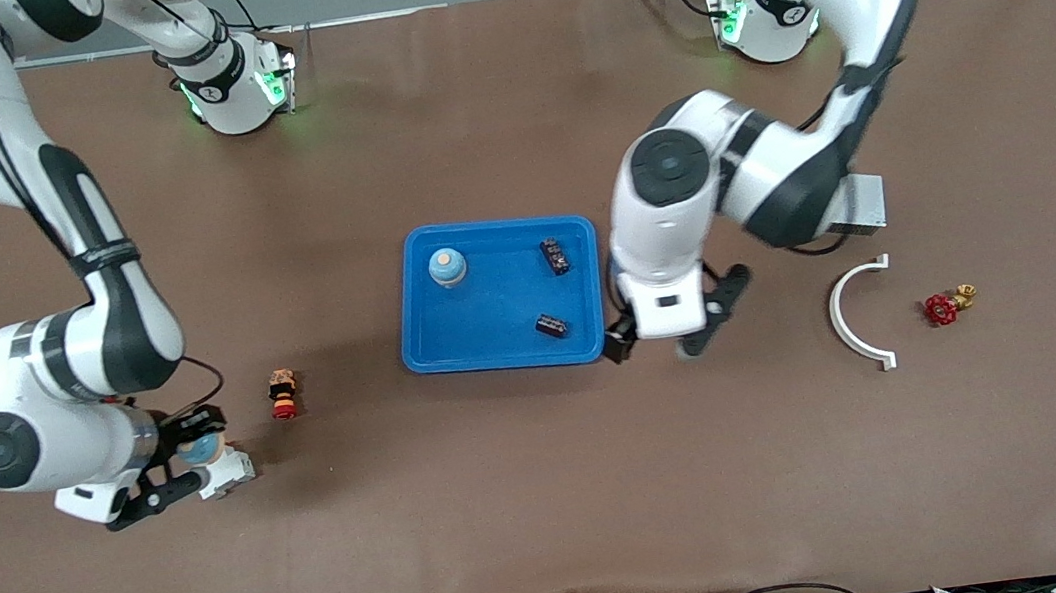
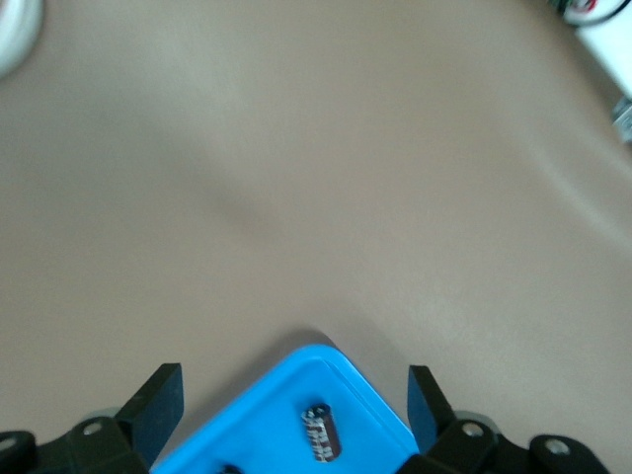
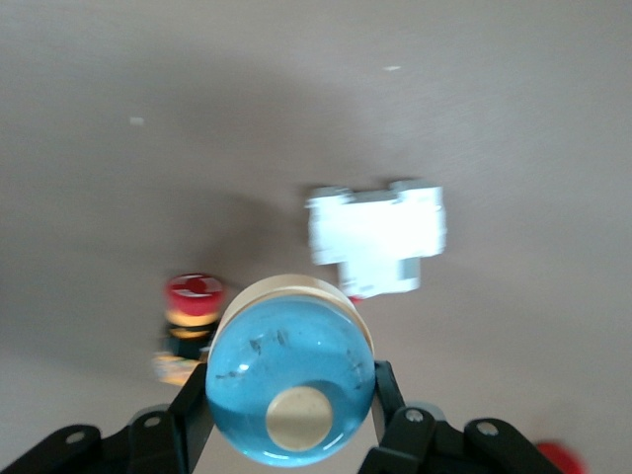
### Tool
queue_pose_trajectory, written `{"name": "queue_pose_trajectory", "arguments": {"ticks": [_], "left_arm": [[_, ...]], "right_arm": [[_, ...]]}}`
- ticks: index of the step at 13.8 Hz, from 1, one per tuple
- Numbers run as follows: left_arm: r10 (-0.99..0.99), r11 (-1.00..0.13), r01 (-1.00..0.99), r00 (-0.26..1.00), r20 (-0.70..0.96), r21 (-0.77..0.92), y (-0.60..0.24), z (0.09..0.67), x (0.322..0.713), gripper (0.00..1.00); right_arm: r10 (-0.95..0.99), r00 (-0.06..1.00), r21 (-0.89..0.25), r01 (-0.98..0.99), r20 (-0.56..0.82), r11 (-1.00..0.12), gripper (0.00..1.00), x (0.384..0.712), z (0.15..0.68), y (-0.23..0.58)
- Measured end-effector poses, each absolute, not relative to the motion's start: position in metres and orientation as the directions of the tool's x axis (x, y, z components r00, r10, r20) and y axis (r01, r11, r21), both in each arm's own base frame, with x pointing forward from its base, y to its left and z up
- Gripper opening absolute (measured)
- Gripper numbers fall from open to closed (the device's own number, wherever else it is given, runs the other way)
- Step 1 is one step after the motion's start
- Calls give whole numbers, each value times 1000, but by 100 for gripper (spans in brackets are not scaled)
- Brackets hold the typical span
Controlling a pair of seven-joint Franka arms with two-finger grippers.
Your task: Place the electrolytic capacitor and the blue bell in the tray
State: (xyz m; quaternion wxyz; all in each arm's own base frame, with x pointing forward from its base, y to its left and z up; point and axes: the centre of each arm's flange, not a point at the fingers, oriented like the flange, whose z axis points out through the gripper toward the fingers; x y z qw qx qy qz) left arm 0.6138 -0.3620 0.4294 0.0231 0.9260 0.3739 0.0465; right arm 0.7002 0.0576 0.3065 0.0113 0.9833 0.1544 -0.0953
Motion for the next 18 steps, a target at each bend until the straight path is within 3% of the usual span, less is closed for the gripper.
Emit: {"name": "queue_pose_trajectory", "arguments": {"ticks": [3, 7, 13, 18], "left_arm": [[611, -791, 605, 789, 71, 92, -285, 508, 624, 100], [445, -894, 448, 891, 88, -21, -225, 568, 602, 100], [231, -970, 236, 970, 79, -54, -97, 615, 604, 100], [171, -981, 178, 981, 87, -77, -74, 641, 587, 100]], "right_arm": [[183, 962, 2, 187, -201, -982, 67, 689, 309, 125], [25, 981, 50, 35, -194, -998, 67, 669, 309, 207], [-99, 985, 54, -92, -143, -994, 67, 631, 297, 312], [-160, 977, -1, -161, -140, -987, 67, 608, 260, 339]]}}
